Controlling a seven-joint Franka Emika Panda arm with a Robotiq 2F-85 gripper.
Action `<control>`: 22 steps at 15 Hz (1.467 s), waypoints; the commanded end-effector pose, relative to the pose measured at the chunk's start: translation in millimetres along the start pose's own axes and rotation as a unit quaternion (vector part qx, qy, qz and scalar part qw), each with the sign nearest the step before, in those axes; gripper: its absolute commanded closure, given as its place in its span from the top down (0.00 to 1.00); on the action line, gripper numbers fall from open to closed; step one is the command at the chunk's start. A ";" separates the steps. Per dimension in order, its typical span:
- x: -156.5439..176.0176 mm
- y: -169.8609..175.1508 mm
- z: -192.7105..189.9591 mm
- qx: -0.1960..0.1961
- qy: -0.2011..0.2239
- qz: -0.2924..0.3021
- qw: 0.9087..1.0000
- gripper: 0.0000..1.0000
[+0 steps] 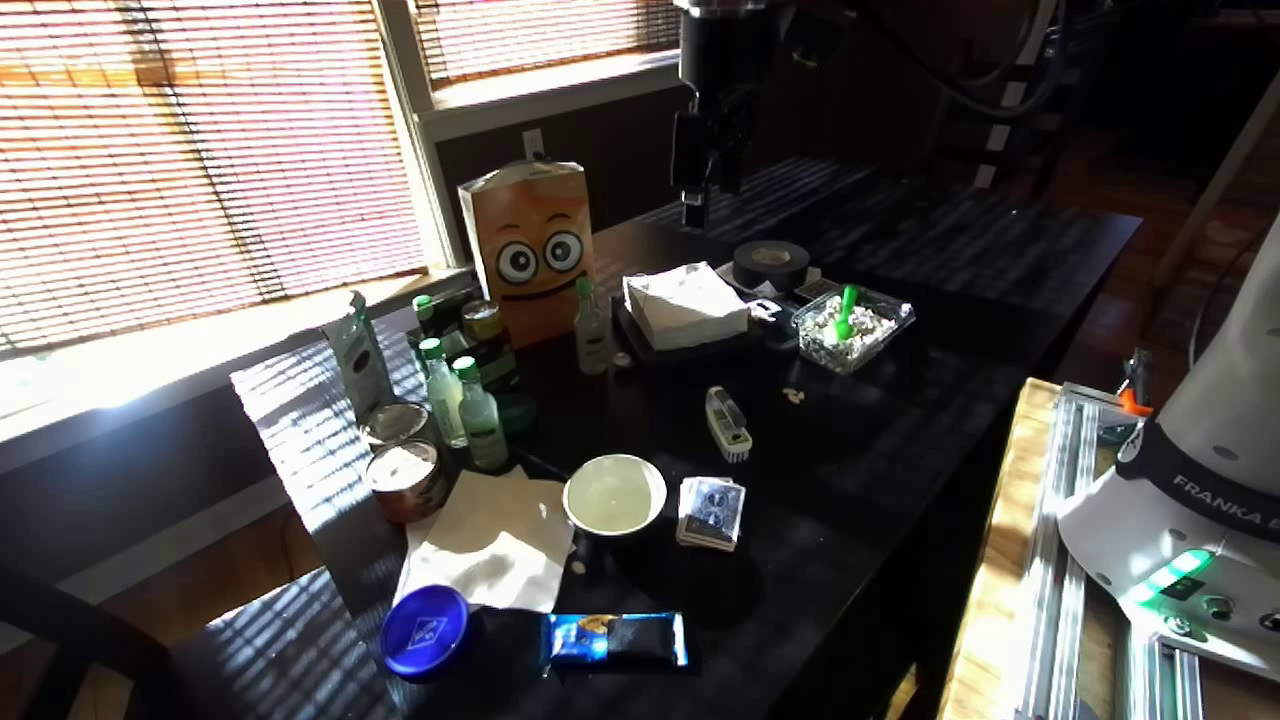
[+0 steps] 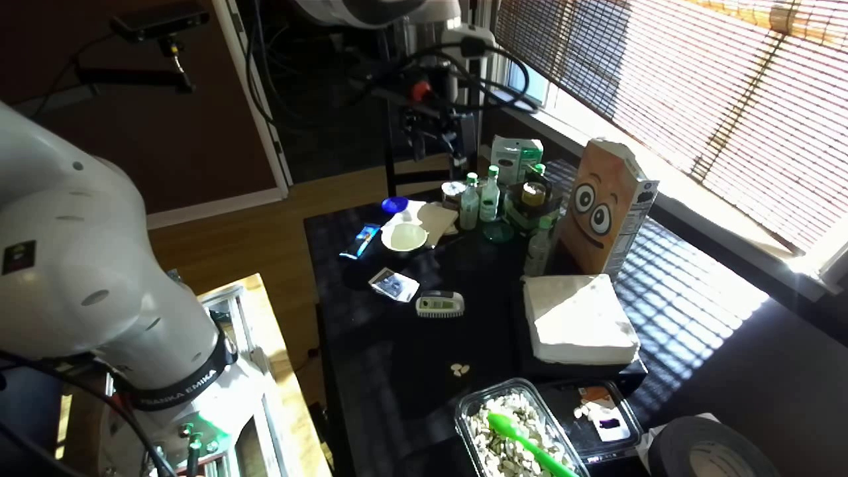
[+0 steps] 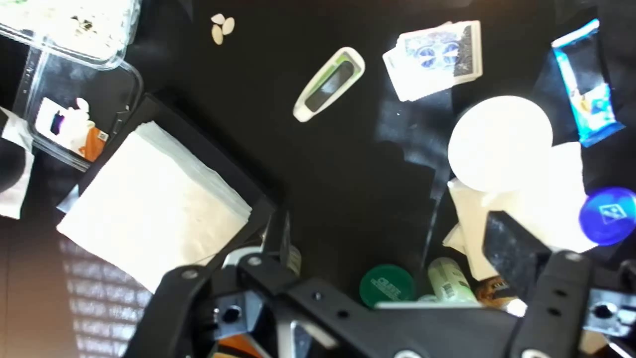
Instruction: Put the small objects over the tissues
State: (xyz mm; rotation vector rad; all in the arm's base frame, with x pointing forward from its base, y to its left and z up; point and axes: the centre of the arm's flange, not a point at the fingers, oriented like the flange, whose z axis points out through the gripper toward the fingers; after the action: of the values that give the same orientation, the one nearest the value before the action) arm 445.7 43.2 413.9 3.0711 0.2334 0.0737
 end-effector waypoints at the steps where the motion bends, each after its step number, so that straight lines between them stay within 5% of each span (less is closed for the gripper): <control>1: 43.3 35.7 41.1 -0.029 -0.035 -0.023 0.999 1.00; 5: 57.2 44.8 59.7 -0.028 -0.093 -0.015 0.995 1.00; 6: 35.7 43.4 66.5 -0.025 -0.073 -0.011 0.997 1.00; 9: 47.5 44.3 68.0 -0.025 -0.086 -0.011 0.996 1.00; 13: 61.5 27.8 102.6 -0.051 0.000 -0.091 0.995 1.00; 17: 85.7 44.0 150.8 -0.018 0.082 -0.164 0.983 1.00; 22: 107.5 86.2 212.5 -0.011 0.052 -0.216 0.975 1.00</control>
State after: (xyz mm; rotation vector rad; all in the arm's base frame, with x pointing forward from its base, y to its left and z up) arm 543.4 -14.0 239.4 2.9226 0.8058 0.2438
